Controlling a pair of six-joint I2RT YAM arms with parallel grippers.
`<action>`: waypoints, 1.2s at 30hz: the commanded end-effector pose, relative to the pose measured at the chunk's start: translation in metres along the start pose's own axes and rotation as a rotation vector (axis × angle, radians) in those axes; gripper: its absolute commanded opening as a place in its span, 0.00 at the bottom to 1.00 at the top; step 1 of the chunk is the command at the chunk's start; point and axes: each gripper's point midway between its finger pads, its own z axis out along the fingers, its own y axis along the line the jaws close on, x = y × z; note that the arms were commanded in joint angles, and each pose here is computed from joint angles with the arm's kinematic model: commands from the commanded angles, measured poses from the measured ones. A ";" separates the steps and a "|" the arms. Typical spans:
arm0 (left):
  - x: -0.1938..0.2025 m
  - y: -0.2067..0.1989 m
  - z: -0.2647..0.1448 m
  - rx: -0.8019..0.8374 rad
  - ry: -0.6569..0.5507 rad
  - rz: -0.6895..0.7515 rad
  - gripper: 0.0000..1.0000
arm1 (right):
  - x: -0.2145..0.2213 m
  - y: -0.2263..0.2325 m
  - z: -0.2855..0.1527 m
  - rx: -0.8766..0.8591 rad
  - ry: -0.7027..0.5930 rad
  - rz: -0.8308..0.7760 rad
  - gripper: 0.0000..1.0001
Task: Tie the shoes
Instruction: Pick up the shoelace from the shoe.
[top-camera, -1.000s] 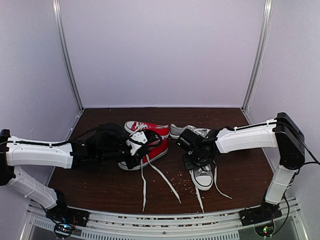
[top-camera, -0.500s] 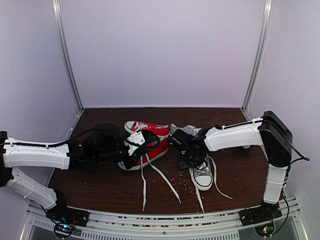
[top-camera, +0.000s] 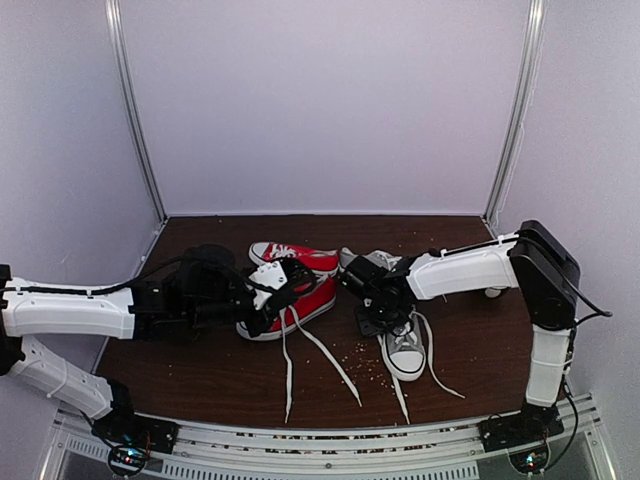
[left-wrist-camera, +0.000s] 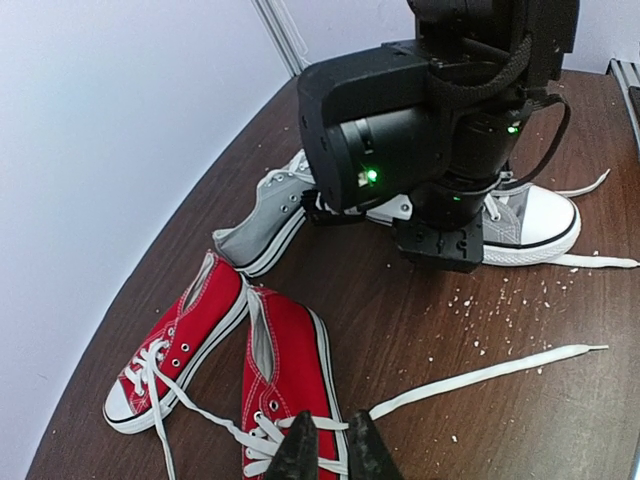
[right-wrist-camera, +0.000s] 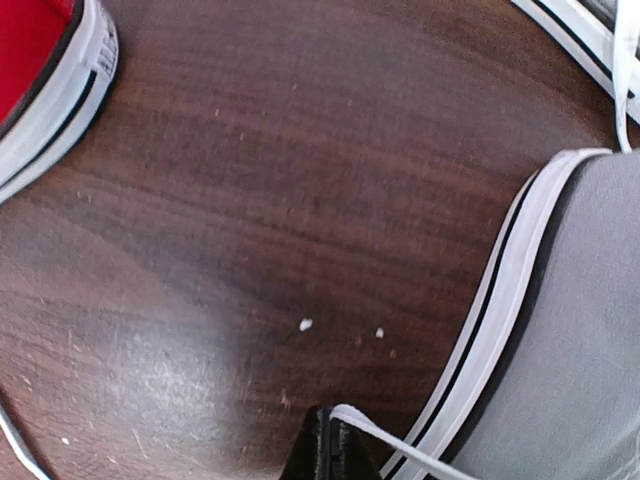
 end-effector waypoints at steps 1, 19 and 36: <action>-0.010 0.007 -0.006 -0.025 -0.044 0.001 0.12 | -0.019 0.004 -0.017 -0.088 -0.061 0.004 0.00; -0.006 -0.034 0.075 0.183 0.068 0.025 0.18 | -0.051 0.029 -0.120 -0.754 -0.331 0.142 0.00; -0.045 -0.062 0.155 0.308 -0.129 -0.078 0.60 | -0.063 0.005 -0.153 -0.874 -0.439 0.318 0.00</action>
